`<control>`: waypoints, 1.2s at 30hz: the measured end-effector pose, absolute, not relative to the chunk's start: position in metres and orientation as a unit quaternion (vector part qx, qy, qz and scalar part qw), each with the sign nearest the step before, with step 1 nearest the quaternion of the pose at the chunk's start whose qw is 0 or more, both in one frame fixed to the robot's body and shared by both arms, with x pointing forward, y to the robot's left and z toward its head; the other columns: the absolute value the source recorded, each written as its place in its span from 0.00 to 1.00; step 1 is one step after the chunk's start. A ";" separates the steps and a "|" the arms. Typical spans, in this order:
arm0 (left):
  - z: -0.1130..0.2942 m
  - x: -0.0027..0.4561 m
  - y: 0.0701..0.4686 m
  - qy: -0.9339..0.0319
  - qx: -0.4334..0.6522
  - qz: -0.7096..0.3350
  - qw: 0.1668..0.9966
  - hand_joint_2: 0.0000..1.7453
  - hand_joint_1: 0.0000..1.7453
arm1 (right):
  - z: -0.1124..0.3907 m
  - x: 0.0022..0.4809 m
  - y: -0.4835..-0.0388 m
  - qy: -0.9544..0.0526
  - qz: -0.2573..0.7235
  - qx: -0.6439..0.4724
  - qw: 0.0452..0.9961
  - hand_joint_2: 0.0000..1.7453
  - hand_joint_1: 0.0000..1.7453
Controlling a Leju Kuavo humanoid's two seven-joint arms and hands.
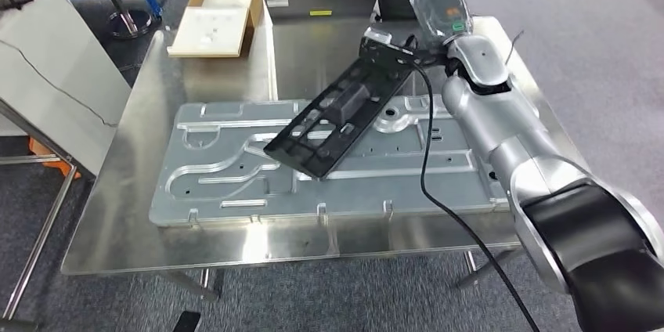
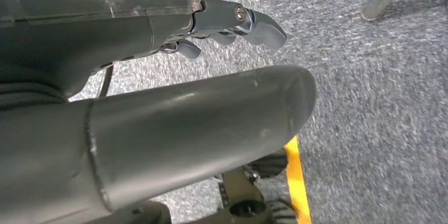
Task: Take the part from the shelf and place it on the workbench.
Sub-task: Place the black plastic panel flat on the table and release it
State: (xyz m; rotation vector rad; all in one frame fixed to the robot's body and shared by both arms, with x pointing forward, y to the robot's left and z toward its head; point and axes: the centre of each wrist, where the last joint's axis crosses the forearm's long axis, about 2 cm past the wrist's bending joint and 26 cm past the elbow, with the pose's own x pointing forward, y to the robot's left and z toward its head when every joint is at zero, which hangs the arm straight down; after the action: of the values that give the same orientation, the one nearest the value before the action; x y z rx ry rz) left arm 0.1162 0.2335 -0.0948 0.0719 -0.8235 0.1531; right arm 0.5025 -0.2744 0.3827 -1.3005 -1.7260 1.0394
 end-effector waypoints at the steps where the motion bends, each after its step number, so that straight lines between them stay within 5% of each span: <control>1: -0.095 0.116 0.234 -0.400 0.035 0.075 0.913 0.00 0.00 | 0.383 0.503 -0.275 -0.674 0.402 -0.501 0.364 1.00 0.00; 2: -0.095 0.116 0.233 -0.399 0.035 0.074 0.913 0.00 0.00 | 0.381 0.503 -0.276 -0.678 0.400 -0.496 0.366 1.00 0.00; 6: -0.095 0.116 0.234 -0.399 0.036 0.074 0.913 0.00 0.00 | 0.369 0.501 -0.278 -0.697 0.385 -0.480 0.369 0.00 0.00; 36: -0.094 0.118 0.233 -0.364 0.022 0.092 0.927 0.00 0.00 | 0.322 0.469 -0.276 -0.783 0.307 -0.441 0.314 0.00 0.00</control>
State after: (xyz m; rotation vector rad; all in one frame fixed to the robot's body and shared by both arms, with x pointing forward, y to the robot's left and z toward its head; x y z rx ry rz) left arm 0.1184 0.2329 -0.0942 0.0460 -0.7453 0.1891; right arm 0.4689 -0.2758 0.3219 -1.1629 -2.0626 0.8078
